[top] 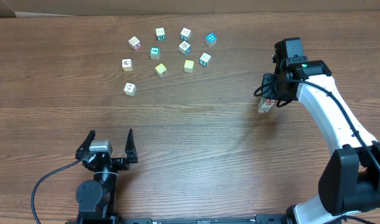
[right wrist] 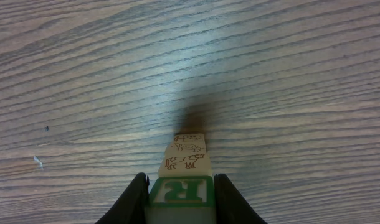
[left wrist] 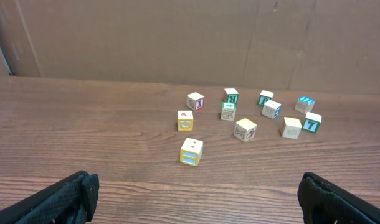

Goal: Form a tower
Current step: 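Hold the 5 block on top of the stack with the right gripper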

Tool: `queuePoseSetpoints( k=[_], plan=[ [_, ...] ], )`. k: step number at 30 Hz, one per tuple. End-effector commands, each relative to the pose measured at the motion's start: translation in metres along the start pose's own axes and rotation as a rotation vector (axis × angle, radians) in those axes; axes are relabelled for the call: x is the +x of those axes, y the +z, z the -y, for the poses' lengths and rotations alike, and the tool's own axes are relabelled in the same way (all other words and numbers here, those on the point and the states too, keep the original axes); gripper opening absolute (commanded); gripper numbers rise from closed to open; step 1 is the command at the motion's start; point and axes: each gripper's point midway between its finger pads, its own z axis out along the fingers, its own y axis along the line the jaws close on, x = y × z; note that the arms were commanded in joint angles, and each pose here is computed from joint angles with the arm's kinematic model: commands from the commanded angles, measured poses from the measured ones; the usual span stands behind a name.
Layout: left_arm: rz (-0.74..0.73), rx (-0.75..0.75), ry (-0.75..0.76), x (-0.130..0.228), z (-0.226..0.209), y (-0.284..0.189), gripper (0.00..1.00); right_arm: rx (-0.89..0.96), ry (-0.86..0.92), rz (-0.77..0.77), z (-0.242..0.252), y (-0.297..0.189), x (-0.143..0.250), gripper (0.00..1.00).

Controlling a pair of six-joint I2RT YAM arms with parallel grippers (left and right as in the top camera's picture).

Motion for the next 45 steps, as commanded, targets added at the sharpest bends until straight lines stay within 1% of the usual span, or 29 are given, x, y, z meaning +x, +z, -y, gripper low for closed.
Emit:
queuePoseSetpoints(
  k=[1,5,6,12,20,23,27,30,33,34,45],
  plan=[
    [0.007,0.005,0.011,-0.0005,0.0011,-0.0002,1.00,0.006,-0.013,-0.001,0.0006,0.0022,0.0009,0.21],
    [0.007,0.005,0.011,-0.0005,0.0011,-0.0002,1.00,0.006,-0.026,-0.002,0.0006,0.0022,0.0011,0.21],
    [0.007,0.005,0.011,-0.0005,0.0011,-0.0002,1.00,0.006,-0.026,-0.002,0.0006,0.0022,0.0011,0.24],
    [0.007,0.005,0.011,-0.0006,0.0011,-0.0002,1.00,0.006,-0.026,-0.002,0.0006,0.0022,0.0011,0.26],
    [0.007,0.005,0.011,-0.0005,0.0011,-0.0002,1.00,0.006,-0.026,-0.003,0.0007,0.0022,0.0015,0.32],
    [0.007,0.005,0.011,-0.0006,0.0011,-0.0002,1.00,0.007,-0.026,-0.005,0.0008,0.0022,0.0020,0.38],
    [0.007,0.005,0.011,-0.0005,0.0011,-0.0002,1.00,0.007,-0.026,-0.005,0.0009,0.0022,0.0020,0.41],
    [0.007,0.005,0.011,-0.0005,0.0011,-0.0002,1.00,0.007,-0.026,-0.005,0.0009,0.0022,0.0020,0.40],
    [0.007,0.005,0.011,-0.0005,0.0011,-0.0002,1.00,0.007,-0.026,-0.005,0.0008,0.0022,0.0020,0.34],
    [0.007,0.005,0.011,-0.0006,0.0011,-0.0002,1.00,0.007,-0.026,-0.005,0.0008,0.0022,0.0020,0.33],
    [0.007,0.005,0.011,-0.0005,0.0011,-0.0002,1.00,0.006,-0.038,-0.005,0.0006,0.0022,0.0019,0.31]
  ],
)
